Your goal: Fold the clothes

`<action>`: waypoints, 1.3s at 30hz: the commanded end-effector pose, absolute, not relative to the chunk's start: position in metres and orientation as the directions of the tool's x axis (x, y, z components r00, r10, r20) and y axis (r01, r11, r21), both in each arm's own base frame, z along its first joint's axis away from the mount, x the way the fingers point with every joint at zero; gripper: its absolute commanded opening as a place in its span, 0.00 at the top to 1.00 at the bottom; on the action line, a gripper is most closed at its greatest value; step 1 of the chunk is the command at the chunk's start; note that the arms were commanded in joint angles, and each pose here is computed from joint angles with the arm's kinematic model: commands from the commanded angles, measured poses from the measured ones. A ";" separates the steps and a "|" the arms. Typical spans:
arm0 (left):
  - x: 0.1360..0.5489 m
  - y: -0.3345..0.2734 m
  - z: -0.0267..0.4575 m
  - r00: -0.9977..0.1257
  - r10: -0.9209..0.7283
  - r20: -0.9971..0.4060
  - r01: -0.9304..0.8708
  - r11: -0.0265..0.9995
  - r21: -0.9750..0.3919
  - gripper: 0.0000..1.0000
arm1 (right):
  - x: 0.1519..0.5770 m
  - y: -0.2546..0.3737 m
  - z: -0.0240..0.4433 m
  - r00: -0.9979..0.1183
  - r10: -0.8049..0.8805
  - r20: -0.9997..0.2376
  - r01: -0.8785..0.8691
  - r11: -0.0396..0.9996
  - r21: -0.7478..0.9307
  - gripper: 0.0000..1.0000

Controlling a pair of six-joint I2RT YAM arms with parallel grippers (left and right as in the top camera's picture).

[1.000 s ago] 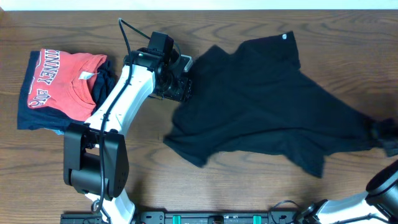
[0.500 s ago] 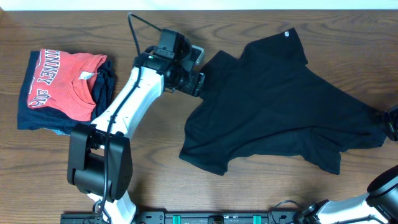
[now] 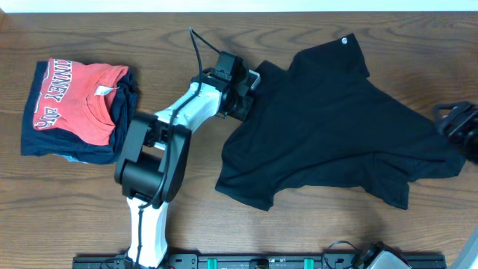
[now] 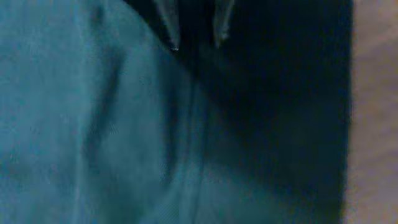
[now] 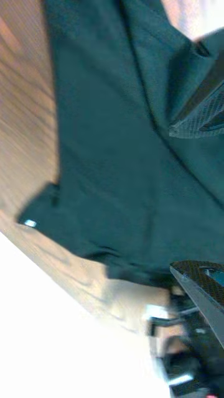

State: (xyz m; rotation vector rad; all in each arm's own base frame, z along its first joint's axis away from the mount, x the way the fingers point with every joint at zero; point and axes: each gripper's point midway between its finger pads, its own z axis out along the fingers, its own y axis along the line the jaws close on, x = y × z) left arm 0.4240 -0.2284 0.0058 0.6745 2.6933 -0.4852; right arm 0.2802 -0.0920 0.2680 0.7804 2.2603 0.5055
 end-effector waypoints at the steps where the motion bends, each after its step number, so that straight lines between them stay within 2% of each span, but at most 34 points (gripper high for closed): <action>1: 0.434 -0.197 -0.016 -0.881 0.334 -0.334 0.388 0.915 -0.109 0.87 | 0.275 -0.080 0.259 -0.646 0.599 -0.473 0.380 0.790 0.482 0.39; 4: 0.439 -0.156 -0.029 -0.929 0.236 -0.286 0.236 0.971 0.035 0.94 | 0.266 -0.073 0.244 -0.695 0.577 -0.429 0.403 0.807 0.432 0.39; 7: 0.439 -0.108 -0.031 -0.961 0.087 -0.262 0.051 0.989 0.141 0.94 | 0.259 -0.068 0.226 -0.729 0.566 -0.386 0.422 0.815 0.398 0.38; 10: 0.436 -0.071 -0.030 -0.974 -0.005 -0.228 -0.040 0.988 0.149 0.94 | 0.253 -0.067 0.199 -0.752 0.570 -0.331 0.457 0.813 0.360 0.37; 13: 0.431 -0.039 -0.028 -0.970 -0.137 -0.202 -0.167 0.976 0.137 0.94 | 0.243 -0.080 0.166 -0.721 0.638 -0.271 0.571 0.768 0.290 0.35; 15: 0.429 -0.030 -0.026 -0.965 -0.195 -0.177 -0.211 0.974 0.078 0.94 | 0.243 -0.087 0.146 -0.706 0.658 -0.261 0.604 0.753 0.262 0.34; 17: 0.430 -0.037 -0.020 -0.966 -0.206 -0.157 -0.203 0.978 -0.034 0.94 | 0.251 -0.088 0.129 -0.704 0.660 -0.262 0.600 0.751 0.276 0.35; 20: 0.434 -0.049 -0.002 -0.968 -0.183 -0.174 -0.161 0.978 -0.132 0.91 | 0.262 -0.077 0.108 -0.720 0.654 -0.232 0.565 0.747 0.351 0.38; 23: 0.440 -0.060 0.027 -0.963 -0.126 -0.237 -0.087 0.982 -0.168 0.83 | 0.261 -0.078 0.083 -0.725 0.664 -0.185 0.589 0.737 0.332 0.35; 26: 0.442 -0.069 0.056 -0.949 -0.091 -0.302 -0.039 0.984 -0.173 0.70 | 0.275 -0.087 0.066 -0.713 0.671 -0.204 0.594 0.732 0.332 0.37; 29: 0.439 -0.079 0.089 -0.932 -0.068 -0.356 -0.003 0.983 -0.181 0.60 | 0.294 -0.079 0.057 -0.723 0.664 -0.191 0.555 0.723 0.413 0.53; 31: 0.431 -0.086 0.108 -0.925 -0.054 -0.376 0.017 0.983 -0.183 0.55 | 0.296 -0.056 0.053 -0.751 0.651 -0.109 0.523 0.688 0.504 0.56; 33: 0.421 -0.091 0.122 -0.925 -0.040 -0.378 0.033 0.982 -0.184 0.53 | 0.286 -0.039 0.046 -0.788 0.614 -0.031 0.511 0.683 0.522 0.46; 35: 0.409 -0.096 0.131 -0.930 -0.024 -0.367 0.047 0.982 -0.183 0.49 | 0.271 -0.026 0.039 -0.845 0.534 0.013 0.466 0.725 0.508 0.36; 39: 0.384 -0.104 0.137 -0.948 0.010 -0.318 0.069 0.982 -0.175 0.48 | 0.245 -0.004 0.029 -0.901 0.425 0.088 0.410 0.767 0.494 0.33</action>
